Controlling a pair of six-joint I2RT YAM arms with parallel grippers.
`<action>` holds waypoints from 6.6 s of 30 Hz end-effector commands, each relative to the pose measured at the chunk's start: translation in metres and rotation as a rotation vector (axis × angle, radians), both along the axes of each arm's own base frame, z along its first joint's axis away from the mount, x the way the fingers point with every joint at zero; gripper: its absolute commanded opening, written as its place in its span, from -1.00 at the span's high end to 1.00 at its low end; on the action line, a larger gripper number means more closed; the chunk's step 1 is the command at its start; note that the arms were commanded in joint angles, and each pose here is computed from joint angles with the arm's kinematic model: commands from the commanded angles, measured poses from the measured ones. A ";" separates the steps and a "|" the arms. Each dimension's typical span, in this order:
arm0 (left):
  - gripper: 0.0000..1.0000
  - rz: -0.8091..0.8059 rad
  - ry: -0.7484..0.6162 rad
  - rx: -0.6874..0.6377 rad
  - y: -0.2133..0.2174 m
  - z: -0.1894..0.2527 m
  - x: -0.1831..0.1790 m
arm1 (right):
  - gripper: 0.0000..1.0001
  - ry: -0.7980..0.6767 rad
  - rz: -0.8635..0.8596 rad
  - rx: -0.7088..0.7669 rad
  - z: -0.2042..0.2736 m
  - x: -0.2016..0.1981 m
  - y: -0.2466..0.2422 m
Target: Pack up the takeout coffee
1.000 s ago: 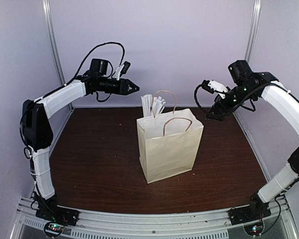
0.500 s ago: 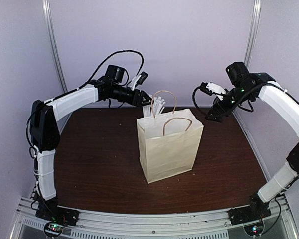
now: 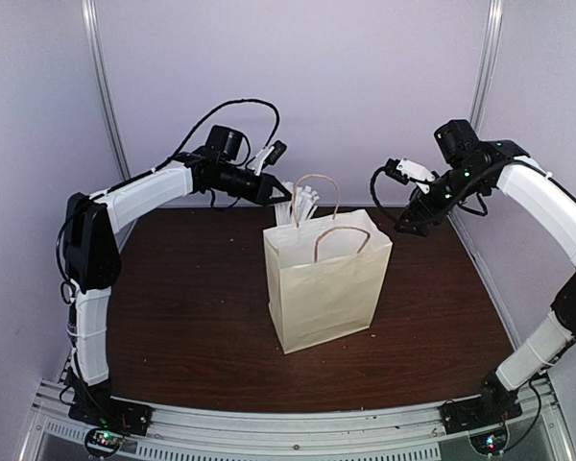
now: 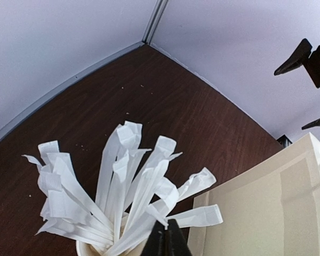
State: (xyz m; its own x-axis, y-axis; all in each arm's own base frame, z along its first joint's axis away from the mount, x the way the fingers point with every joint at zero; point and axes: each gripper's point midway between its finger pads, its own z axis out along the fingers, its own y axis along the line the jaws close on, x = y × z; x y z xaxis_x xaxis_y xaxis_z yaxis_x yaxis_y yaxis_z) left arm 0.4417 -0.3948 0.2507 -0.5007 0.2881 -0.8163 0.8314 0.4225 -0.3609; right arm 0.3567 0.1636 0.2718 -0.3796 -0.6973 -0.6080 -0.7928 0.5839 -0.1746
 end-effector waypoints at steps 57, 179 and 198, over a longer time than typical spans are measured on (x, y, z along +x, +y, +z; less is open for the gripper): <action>-0.08 0.041 -0.127 0.045 -0.005 0.018 0.018 | -1.00 -0.006 -0.047 -0.044 -0.006 0.002 -0.015; -0.91 -0.162 -0.193 -0.109 -0.002 0.167 -0.197 | -1.00 -0.171 -0.265 0.152 0.052 -0.026 -0.058; -0.95 0.711 -0.371 0.418 0.232 0.080 -0.108 | -1.00 -0.388 -0.636 0.332 0.100 -0.035 -0.119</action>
